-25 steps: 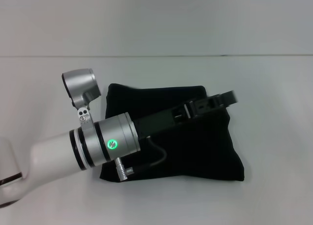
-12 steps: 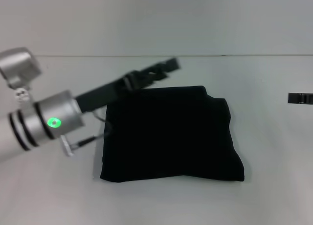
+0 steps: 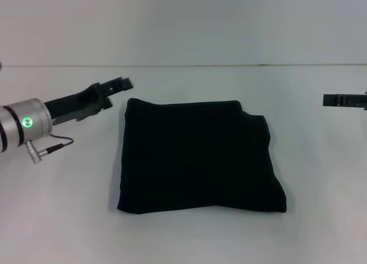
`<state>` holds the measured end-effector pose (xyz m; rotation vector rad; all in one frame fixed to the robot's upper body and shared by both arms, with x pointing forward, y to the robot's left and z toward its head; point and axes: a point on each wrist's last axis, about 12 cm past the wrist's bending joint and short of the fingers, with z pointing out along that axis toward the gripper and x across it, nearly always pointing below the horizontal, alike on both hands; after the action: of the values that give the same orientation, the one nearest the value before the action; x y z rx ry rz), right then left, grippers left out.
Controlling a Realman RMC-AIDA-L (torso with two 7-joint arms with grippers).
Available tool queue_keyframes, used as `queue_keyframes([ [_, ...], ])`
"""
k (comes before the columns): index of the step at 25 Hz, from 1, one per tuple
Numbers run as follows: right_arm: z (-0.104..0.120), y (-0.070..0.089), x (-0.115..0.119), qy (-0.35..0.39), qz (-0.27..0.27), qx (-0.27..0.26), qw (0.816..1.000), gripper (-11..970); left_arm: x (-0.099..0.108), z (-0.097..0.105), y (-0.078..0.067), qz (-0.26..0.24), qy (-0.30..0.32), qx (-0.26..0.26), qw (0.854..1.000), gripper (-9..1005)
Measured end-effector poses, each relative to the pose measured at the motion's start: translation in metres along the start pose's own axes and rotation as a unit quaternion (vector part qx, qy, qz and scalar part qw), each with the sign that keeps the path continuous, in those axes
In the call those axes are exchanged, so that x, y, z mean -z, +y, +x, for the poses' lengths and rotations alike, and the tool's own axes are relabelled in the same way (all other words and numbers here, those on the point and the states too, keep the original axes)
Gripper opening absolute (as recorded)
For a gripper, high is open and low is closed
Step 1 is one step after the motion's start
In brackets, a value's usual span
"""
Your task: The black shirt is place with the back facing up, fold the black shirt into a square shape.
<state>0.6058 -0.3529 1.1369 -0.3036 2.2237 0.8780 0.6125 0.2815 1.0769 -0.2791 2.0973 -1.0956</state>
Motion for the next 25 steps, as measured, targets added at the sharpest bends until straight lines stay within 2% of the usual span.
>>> queue_keyframes([
  [4, -0.004, 0.003, -0.004, -0.001, -0.004, 0.009, 1.0, 881, -0.01, -0.004, 0.004, -0.062, 0.01, -0.02, 0.998, 926],
  [10, -0.007, 0.004, -0.006, -0.004, -0.002, 0.015, 1.0, 882, -0.028, -0.001, -0.001, -0.101, 0.024, -0.063, 0.993, 925],
  [15, -0.008, 0.002, -0.007, -0.007, 0.009, 0.019, 1.0, 882, -0.04, 0.005, -0.007, -0.113, 0.037, -0.084, 0.989, 924],
  [25, -0.008, 0.0, -0.007, -0.01, 0.018, 0.021, 1.0, 882, -0.052, 0.009, -0.019, -0.105, 0.059, -0.11, 0.987, 923],
])
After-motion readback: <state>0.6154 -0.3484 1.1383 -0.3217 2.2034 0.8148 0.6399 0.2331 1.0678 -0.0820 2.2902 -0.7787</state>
